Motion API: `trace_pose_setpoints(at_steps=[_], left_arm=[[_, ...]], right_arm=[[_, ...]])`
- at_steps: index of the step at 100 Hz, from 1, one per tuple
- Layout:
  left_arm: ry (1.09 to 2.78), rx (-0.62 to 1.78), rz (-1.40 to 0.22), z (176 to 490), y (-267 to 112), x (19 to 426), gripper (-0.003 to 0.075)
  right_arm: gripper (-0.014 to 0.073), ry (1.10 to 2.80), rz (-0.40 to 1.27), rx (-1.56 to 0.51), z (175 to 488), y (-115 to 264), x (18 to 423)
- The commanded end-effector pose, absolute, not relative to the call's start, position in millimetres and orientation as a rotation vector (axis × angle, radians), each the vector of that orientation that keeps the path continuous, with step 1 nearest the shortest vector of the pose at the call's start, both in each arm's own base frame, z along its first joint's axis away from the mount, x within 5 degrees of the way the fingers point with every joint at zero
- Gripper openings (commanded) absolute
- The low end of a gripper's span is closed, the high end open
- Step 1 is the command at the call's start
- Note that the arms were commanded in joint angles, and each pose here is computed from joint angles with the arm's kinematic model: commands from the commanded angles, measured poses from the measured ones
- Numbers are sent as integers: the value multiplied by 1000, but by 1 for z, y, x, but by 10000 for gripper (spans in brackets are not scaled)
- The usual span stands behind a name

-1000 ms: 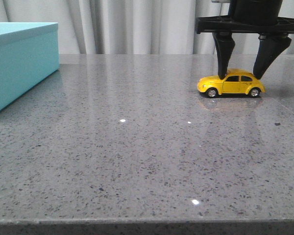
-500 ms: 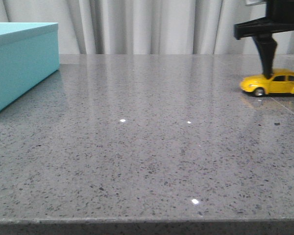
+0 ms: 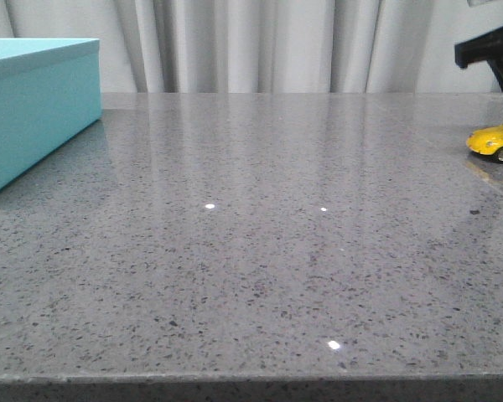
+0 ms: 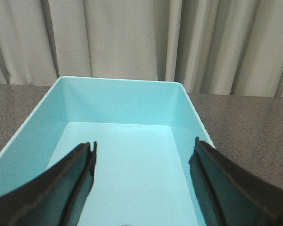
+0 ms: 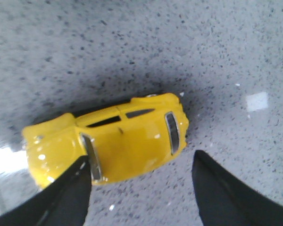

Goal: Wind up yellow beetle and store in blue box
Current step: 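Push the yellow car backward with the right gripper, rolling it toward the blue box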

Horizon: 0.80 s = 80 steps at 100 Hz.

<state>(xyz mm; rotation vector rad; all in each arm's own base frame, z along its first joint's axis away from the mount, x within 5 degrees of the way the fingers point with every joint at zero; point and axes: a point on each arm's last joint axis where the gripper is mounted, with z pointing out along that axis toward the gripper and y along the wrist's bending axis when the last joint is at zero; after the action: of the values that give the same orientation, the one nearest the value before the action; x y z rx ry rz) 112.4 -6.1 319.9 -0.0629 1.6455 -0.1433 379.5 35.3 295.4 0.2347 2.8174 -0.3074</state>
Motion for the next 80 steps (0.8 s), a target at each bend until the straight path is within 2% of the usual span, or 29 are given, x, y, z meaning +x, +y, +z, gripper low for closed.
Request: trace_pose_setpoints(at_steps=[1, 11, 25, 55, 80], left_arm=[[1538, -66, -153, 338, -6, 113, 419], [1535, -66, -153, 338, -6, 113, 419], [1535, -66, -153, 338, -6, 113, 419], [1535, -66, -153, 338, -6, 113, 419], [1535, -66, -153, 338, -6, 113, 419]], right_arm=[[468, 2772, -254, 244, 340, 35, 353], [468, 2727, -130, 202, 355, 39, 342], [468, 2625, -44, 187, 366, 40, 325], [468, 2575, 9, 173, 357, 39, 300], [468, 2565, 52, 183, 359, 41, 297]])
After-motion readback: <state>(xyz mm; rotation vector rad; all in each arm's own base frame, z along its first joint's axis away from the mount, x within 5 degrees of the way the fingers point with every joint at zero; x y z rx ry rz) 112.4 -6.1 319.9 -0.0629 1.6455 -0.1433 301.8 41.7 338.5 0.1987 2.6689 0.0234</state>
